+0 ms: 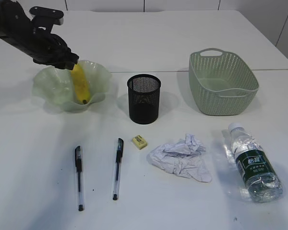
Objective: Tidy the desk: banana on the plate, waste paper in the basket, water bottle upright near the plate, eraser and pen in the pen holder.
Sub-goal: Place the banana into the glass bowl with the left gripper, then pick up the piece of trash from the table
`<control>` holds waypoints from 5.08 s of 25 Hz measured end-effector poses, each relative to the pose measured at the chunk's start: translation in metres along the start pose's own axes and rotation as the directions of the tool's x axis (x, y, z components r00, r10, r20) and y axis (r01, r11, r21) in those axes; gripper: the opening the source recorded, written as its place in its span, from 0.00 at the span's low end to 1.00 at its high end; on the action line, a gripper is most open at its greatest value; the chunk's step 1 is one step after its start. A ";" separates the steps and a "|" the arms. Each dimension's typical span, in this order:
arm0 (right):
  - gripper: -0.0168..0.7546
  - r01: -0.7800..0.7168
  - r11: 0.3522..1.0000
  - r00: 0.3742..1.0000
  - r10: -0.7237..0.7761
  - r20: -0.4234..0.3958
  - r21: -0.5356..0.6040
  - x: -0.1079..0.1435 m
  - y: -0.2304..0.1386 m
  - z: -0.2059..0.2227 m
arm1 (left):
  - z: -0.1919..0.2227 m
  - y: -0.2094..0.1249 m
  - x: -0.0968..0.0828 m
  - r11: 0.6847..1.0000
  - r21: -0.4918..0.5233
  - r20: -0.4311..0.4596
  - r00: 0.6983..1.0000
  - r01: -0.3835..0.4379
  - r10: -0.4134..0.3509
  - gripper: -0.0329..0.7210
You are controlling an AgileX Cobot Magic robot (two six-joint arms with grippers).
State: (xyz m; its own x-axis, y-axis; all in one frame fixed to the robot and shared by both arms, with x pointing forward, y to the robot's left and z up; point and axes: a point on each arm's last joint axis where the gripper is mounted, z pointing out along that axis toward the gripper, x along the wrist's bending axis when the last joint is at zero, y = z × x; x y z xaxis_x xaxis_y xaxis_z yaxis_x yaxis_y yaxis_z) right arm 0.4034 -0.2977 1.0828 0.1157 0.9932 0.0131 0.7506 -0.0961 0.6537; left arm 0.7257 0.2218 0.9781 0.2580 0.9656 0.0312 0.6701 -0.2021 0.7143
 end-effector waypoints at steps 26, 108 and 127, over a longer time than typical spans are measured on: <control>0.71 0.155 0.978 0.892 -0.079 -0.446 0.138 0.049 0.005 0.051 | -0.065 0.025 -0.003 1.000 0.019 0.025 1.000 -0.011 0.010 0.49; 0.71 0.726 0.349 0.014 -0.869 -0.495 -0.592 0.120 0.015 0.206 | -0.086 0.010 -0.002 0.965 0.248 0.029 0.996 -0.088 0.083 0.49; 0.67 0.781 0.345 0.061 -0.872 -0.485 -0.520 0.122 0.003 0.238 | -0.086 0.010 -0.002 0.965 0.248 0.029 0.996 -0.088 0.083 0.49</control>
State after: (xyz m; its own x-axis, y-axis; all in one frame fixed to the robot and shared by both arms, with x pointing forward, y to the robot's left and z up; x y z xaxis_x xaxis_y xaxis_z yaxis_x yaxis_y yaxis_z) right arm 0.5746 -0.1928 0.9066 -0.9633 0.1768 -0.2022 0.0106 0.7772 0.6292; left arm 0.6720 0.2318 1.0456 0.3332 0.9403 0.0700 0.7961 -0.3203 0.5133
